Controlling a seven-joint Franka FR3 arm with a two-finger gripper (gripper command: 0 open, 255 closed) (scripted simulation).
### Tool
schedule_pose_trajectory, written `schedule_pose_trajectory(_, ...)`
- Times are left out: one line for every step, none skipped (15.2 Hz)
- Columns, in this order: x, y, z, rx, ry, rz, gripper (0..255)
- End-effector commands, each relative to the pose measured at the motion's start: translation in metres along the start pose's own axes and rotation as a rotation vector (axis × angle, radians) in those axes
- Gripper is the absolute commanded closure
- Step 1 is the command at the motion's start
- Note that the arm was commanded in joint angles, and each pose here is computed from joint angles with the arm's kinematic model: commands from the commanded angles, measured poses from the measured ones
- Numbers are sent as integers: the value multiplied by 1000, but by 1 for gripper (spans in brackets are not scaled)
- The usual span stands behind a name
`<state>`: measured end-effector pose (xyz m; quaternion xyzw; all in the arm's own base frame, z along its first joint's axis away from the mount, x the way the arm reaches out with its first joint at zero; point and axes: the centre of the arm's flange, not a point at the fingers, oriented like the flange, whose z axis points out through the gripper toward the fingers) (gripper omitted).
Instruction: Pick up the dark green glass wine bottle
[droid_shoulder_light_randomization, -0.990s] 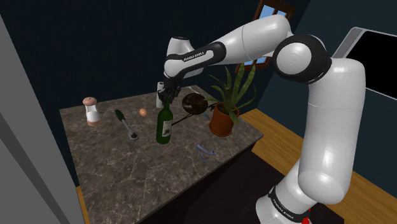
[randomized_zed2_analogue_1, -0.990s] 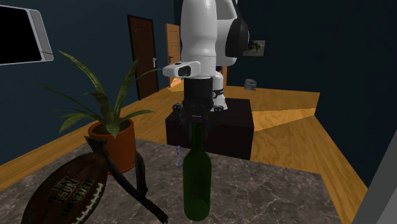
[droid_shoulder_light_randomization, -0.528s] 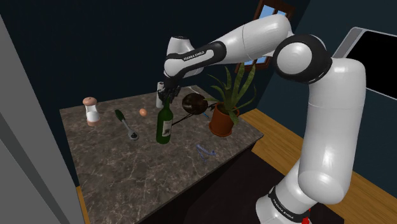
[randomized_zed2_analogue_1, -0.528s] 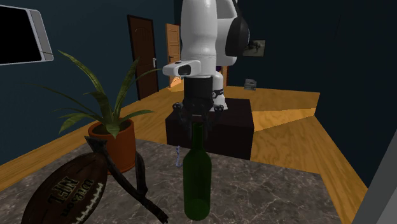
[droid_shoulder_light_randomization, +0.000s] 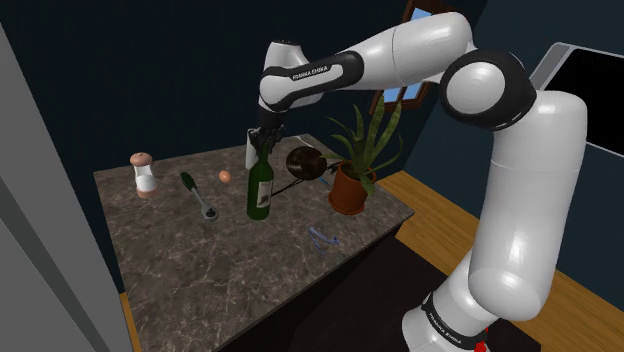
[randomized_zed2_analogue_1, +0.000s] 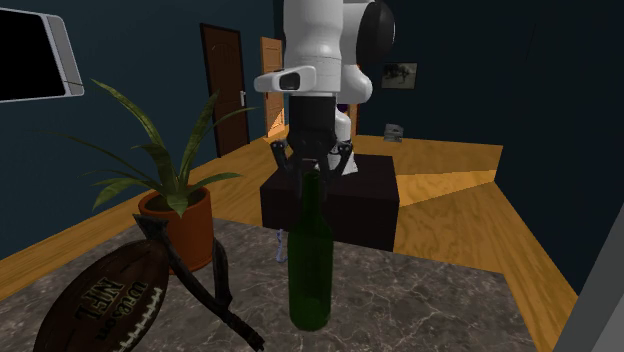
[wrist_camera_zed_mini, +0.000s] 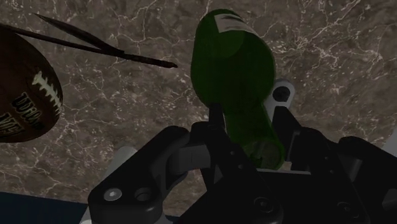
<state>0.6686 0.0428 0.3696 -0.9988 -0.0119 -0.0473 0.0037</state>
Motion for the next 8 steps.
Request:
schedule_pose_trajectory(2,0,-11,0,0,0,255)
schedule_pose_trajectory(3,0,-16,0,0,0,255)
schedule_pose_trajectory(3,0,-21,0,0,0,255)
schedule_pose_trajectory(4,0,-27,0,0,0,255)
schedule_pose_trajectory(4,0,-32,0,0,0,255)
schedule_pose_trajectory(5,0,-37,0,0,0,255)
schedule_pose_trajectory(5,0,-38,0,0,0,255)
schedule_pose_trajectory(5,0,-38,0,0,0,255)
